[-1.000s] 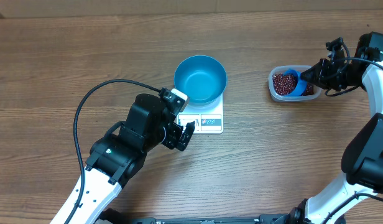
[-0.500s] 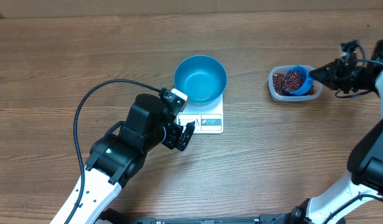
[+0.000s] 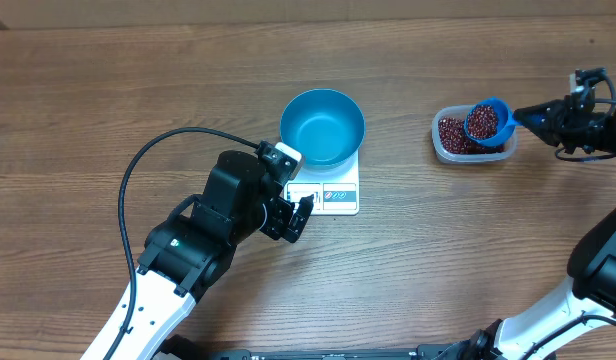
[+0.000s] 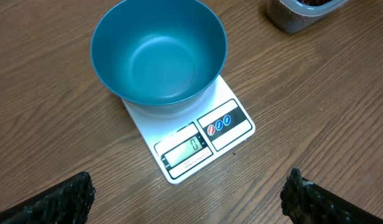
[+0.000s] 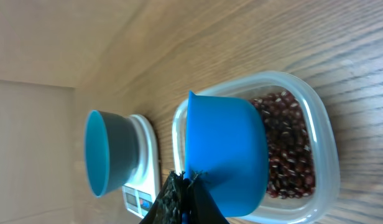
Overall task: Scoop item into bowl and weigh 150g on scale
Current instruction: 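Lift the filled blue cup out of the tub with the right gripper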
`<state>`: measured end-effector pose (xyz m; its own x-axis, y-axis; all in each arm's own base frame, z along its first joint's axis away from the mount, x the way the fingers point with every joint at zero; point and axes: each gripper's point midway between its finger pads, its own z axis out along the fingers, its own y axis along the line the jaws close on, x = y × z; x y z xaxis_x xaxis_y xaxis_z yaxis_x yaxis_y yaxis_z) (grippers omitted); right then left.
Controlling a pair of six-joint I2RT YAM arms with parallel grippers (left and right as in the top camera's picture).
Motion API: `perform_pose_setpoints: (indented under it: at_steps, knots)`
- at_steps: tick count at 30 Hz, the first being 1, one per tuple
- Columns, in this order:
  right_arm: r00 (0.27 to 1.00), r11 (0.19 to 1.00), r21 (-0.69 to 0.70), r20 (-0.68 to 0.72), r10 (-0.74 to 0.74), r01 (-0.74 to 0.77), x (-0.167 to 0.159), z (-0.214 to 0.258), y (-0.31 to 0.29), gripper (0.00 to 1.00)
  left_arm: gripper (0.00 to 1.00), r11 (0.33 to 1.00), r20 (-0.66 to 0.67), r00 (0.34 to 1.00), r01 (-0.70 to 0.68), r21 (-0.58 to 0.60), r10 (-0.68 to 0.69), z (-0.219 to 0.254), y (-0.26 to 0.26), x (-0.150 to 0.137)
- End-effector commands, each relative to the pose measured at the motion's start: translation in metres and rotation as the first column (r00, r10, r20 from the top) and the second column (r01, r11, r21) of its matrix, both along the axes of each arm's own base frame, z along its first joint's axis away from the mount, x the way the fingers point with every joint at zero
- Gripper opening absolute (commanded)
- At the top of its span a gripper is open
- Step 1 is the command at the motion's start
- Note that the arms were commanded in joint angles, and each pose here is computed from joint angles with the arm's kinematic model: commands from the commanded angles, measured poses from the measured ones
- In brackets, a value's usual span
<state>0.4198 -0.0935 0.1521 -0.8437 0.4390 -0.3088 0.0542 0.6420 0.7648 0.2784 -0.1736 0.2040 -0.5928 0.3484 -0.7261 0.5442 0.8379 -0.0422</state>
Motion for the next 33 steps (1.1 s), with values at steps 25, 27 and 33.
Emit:
perform_pose_setpoints:
  at_steps: [25,27,33]
  knots:
    - [0.956,0.969,0.181,0.268,0.118,-0.17,-0.001,0.117,0.064,0.04,1.0,1.0,0.021,1.0,0.01,-0.011,-0.01,0.009,-0.001,0.002]
    - [0.954,0.972,0.149,0.266,0.137,-0.181,-0.001,0.125,0.076,0.04,1.0,1.0,0.021,1.0,0.01,-0.011,-0.01,0.009,-0.001,0.002]
    - [0.916,0.956,0.079,0.319,0.245,-0.283,-0.002,0.152,0.129,0.04,0.99,1.0,0.021,1.0,0.01,-0.011,-0.01,0.009,-0.001,0.002]
